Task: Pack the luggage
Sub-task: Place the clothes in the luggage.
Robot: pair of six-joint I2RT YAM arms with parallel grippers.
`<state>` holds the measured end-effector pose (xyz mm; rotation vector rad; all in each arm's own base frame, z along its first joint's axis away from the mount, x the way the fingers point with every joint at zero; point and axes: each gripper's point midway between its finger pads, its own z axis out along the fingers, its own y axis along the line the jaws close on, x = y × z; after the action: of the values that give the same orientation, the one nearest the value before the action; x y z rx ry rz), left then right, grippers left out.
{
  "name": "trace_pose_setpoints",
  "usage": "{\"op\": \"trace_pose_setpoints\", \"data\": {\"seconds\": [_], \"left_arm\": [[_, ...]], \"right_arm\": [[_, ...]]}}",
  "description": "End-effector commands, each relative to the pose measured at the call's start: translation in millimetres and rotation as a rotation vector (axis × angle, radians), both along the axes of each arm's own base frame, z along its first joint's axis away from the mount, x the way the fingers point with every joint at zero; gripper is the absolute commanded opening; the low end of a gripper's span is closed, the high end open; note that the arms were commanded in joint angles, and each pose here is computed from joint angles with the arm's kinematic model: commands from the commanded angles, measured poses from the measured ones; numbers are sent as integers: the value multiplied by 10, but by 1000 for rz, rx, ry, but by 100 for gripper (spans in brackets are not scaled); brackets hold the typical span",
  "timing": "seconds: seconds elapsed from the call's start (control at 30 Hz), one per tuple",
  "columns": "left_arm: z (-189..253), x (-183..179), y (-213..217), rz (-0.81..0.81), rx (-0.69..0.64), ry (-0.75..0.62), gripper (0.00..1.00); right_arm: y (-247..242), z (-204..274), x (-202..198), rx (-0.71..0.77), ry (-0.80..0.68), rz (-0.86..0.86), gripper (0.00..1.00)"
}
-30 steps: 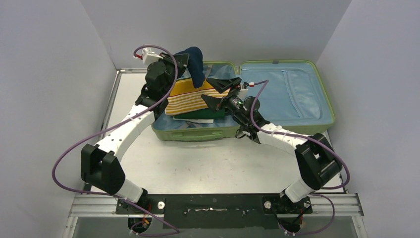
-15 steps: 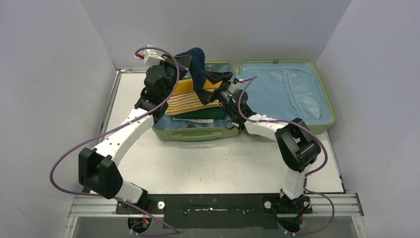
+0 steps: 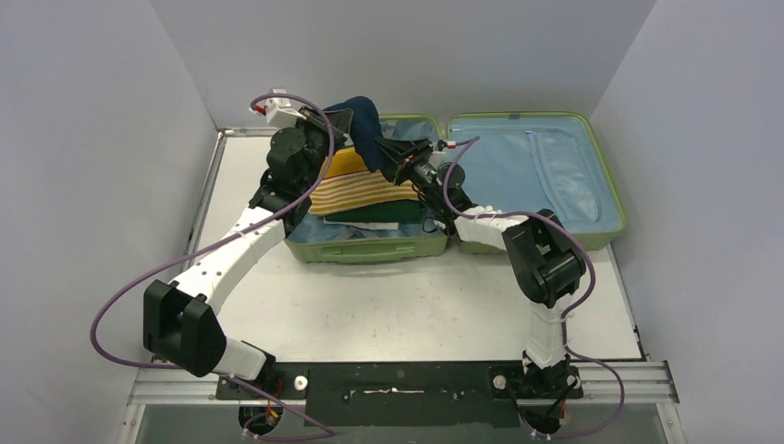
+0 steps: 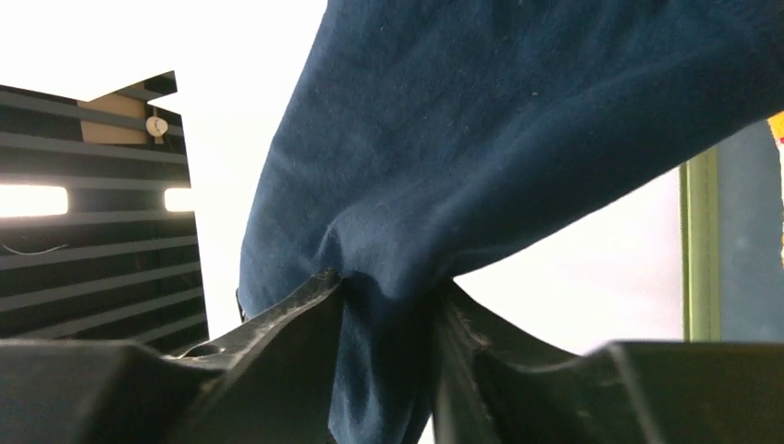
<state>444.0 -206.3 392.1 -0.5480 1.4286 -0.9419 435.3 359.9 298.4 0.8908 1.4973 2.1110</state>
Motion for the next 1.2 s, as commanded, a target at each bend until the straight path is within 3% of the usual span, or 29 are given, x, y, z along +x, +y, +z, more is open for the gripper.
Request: {"op": "trace_pose_setpoints", "data": {"seconds": [0.0, 0.2, 0.53, 0.6, 0.87, 1.03, 1.17], "left_arm": [[473, -57, 90, 19, -55, -154, 0], [410, -1, 135, 49, -20, -148, 0], [162, 197, 406, 180, 81, -146, 0], [130, 254, 440, 193, 98, -151, 0], [-176, 476, 411, 185, 152, -141, 0], [-386, 604, 350, 174, 163, -117, 0], [-263, 696, 319, 172, 160, -141, 0]], "right_arm": [[-80, 375, 14, 71, -144, 40, 31], [-230, 347, 138, -69, -193, 21, 0], [-557, 185, 738, -823, -332, -58, 0], [-580, 122, 821, -899, -342, -59, 0], [-668, -95, 981, -1089, -389, -76, 0], [-645, -299, 1011, -1103, -397, -50, 0], [-624, -185, 1098, -1085, -424, -66, 0]]}}
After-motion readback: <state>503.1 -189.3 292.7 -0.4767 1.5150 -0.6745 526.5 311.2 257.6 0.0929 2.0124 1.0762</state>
